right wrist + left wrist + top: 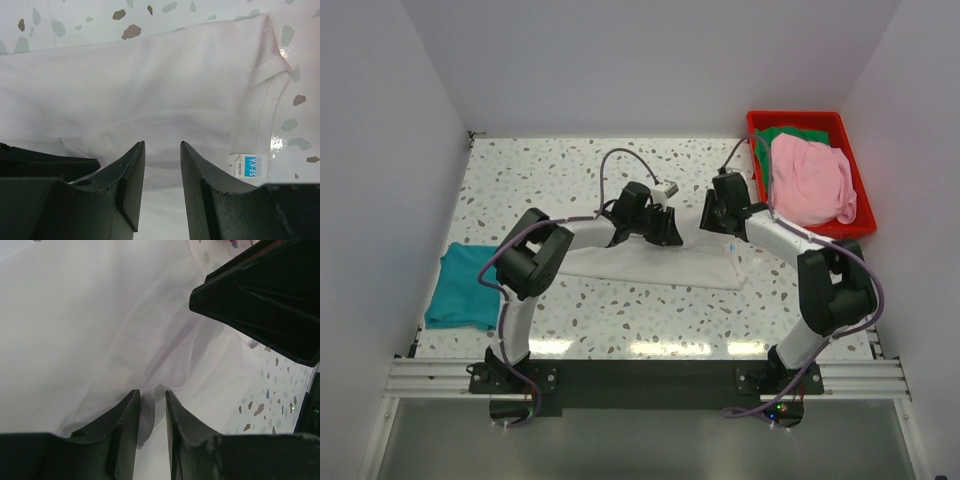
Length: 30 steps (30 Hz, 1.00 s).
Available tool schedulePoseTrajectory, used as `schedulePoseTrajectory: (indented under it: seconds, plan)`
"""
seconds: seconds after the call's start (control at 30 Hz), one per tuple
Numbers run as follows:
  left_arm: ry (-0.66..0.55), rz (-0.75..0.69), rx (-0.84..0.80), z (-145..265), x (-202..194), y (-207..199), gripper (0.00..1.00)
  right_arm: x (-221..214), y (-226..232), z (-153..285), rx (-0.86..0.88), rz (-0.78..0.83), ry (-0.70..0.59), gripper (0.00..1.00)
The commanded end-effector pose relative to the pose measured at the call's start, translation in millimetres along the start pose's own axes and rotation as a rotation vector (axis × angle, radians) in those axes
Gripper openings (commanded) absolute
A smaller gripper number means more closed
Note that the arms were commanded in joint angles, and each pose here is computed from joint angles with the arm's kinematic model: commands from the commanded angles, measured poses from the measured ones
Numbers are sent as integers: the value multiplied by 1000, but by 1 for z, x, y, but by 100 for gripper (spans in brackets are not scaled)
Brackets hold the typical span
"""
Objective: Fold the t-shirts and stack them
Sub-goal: Fold the tshirt
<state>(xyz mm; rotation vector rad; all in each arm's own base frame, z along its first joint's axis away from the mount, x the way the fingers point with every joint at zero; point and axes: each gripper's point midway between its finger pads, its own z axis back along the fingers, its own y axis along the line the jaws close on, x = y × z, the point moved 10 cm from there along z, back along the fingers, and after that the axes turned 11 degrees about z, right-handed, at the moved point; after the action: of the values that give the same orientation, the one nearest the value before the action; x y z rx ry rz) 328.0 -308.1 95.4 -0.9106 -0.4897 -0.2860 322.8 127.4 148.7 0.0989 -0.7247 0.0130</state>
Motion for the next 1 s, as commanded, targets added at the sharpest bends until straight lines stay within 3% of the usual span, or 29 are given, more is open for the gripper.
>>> schedulePoseTrajectory:
  seconds: [0.0,0.53,0.77,0.97]
  plan:
    - [-21,-75,-64,11,8,-15,32,17,2,-2,4,3,-36,38]
    - [-21,-62,-35,22,-8,-9,31,-1,4,3,79,-19,-5,38]
    - [-57,-62,-39,28,-6,-14,32,-28,3,17,142,-56,12,35]
    - [-96,-60,-55,35,0,-22,39,-42,5,29,182,-57,9,34]
